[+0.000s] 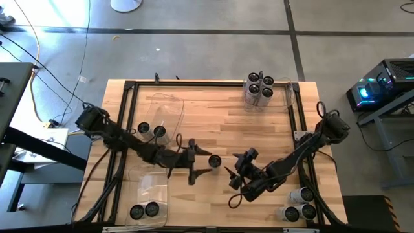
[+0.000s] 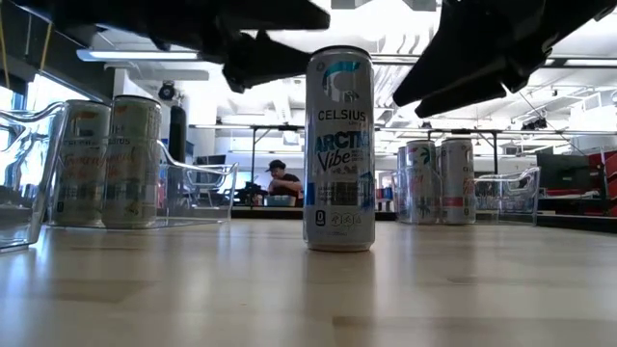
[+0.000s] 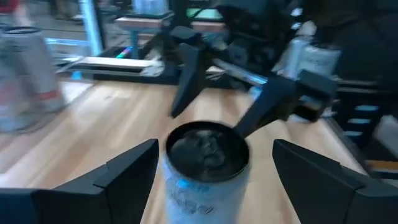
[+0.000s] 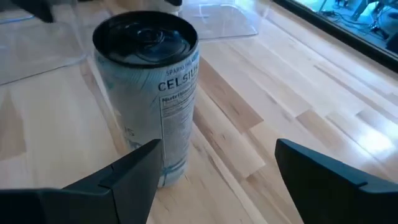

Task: Sort soda cans
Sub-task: Put the white blue soda can into the bottom transparent bin

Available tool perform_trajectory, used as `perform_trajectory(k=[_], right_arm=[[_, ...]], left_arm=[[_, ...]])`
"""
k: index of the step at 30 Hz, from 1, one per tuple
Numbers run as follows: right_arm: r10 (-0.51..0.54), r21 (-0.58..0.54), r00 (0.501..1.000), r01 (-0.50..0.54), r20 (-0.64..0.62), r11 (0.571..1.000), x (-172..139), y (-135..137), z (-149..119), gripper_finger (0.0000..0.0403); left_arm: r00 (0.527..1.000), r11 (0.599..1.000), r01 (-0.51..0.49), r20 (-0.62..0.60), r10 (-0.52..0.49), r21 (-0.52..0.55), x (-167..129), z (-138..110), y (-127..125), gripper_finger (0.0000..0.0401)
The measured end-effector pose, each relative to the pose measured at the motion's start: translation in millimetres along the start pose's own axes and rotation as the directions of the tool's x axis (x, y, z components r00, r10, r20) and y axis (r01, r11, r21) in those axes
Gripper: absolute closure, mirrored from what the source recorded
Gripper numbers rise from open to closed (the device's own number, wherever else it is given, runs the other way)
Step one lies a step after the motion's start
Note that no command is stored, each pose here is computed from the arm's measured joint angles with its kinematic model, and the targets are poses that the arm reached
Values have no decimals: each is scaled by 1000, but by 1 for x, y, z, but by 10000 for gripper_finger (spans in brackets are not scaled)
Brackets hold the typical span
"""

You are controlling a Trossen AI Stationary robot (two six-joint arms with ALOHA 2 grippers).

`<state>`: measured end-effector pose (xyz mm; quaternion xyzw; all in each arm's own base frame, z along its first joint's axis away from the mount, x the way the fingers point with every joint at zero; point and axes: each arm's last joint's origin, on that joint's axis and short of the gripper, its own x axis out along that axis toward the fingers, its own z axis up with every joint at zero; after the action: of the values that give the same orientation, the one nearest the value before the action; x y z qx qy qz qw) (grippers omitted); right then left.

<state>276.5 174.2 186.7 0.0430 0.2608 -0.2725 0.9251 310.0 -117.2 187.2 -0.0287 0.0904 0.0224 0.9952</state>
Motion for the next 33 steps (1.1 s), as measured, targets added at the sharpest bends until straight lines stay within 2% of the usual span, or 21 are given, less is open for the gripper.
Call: perform_trajectory(k=[3, 10, 21, 25, 29, 33], right_arm=[[-7, 1, 1000, 7, 11, 1000, 0, 0, 0, 96], [-7, 2, 1000, 7, 13, 1000, 0, 0, 0, 96], [1, 14, 1000, -1, 19, 1000, 0, 1, 1, 96], [49, 1, 999, -49, -17, 999, 4, 3, 4, 96], [99, -56, 994, -101, -50, 993, 20, 8, 3, 96], [88, -113, 995, -92, -36, 989, 40, 11, 1, 96]], left_arm=[[1000, 1000, 17, 11, -17, -1, 5, -2, 2, 90], [999, 999, -49, -8, 49, 16, 11, -8, 11, 90], [999, 997, -43, -15, 44, 60, 13, -9, 14, 90], [999, 998, -47, -14, 48, 50, 14, -8, 17, 91], [1000, 999, 0, -21, 1, 32, 15, -8, 18, 91], [998, 998, 57, -32, -57, 28, 16, -8, 20, 91]])
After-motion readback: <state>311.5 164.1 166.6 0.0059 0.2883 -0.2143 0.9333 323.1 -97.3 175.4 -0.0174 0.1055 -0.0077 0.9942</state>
